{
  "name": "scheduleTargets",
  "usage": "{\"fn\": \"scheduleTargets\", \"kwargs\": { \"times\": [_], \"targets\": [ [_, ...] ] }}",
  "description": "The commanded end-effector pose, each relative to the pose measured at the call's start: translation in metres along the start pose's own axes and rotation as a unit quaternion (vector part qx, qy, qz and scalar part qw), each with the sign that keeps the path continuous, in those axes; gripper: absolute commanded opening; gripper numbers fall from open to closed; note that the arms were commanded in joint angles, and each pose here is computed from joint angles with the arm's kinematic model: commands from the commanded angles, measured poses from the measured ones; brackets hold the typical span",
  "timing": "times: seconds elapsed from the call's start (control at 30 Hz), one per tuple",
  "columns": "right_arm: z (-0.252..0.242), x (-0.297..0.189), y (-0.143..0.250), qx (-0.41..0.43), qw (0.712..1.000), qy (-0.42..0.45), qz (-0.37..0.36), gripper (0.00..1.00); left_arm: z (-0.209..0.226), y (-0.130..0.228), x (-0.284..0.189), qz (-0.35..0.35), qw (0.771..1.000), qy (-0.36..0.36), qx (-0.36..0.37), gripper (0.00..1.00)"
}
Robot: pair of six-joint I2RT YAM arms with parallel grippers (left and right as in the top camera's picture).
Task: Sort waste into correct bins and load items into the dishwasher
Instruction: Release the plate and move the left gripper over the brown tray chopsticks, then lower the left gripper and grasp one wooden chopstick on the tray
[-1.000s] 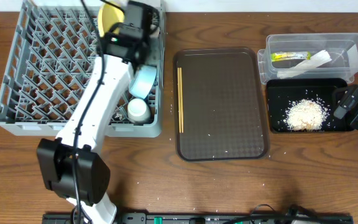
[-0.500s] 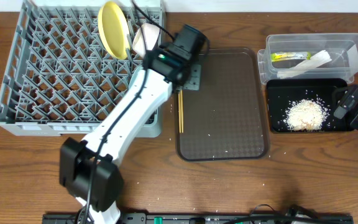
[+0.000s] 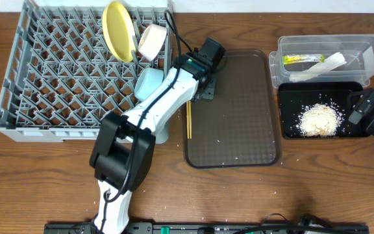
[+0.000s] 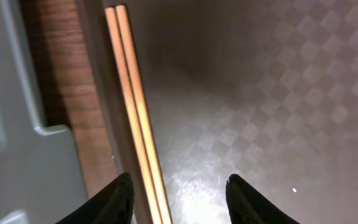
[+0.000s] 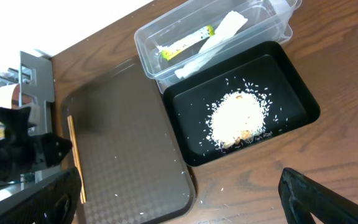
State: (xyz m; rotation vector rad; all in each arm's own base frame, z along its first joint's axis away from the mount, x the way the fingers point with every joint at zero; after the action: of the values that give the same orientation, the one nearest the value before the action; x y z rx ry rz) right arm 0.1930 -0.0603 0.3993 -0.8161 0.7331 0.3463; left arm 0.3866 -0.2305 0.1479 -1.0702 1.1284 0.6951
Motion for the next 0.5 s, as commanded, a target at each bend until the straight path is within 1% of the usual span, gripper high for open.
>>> {"fn": "scheduleTargets", "kwargs": {
  "times": [0.0, 0.07, 0.17, 0.27, 0.47],
  "targets": [
    [0.001, -0.002, -0.001, 0.005, 1.0, -0.002, -0.003, 0.99, 0.001, 0.003, 0.02, 0.014, 1.0, -0.01, -0.001, 0.5],
    [0.001, -0.002, -0.001, 0.005, 1.0, -0.002, -0.003, 0.99, 0.001, 0.004, 0.025, 0.019, 1.0, -0.011, 0.0, 0.5],
    [0.001, -0.002, -0.001, 0.005, 1.0, -0.002, -0.004, 0.99, 0.004, 0.005, 0.033, 0.022, 0.999, -0.03, 0.0, 0.55],
    [0.001, -0.002, -0.001, 0.005, 1.0, -0.002, -0.003, 0.99, 0.007, 0.004, 0.037, 0.019, 0.999, -0.046, 0.0, 0.55],
    [0.001, -0.002, -0.001, 0.005, 1.0, -0.002, -0.004, 0.99, 0.006, -0.004, 0.037, -0.005, 0.999, -0.044, -0.004, 0.55]
  ]
}}
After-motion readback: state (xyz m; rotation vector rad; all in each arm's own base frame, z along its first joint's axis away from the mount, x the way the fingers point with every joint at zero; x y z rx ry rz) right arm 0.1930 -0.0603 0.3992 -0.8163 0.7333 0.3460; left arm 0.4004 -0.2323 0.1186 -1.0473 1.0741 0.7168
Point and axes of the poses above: each gripper's point midway between its finger pads, its own x axis out along the fingers, its own z axis along the line the jaws close on, y = z × x, the point moved 8 cm from there along -x, back along the fingers, and after that the axes turned 13 degrees about x, right-handed, at the moved point
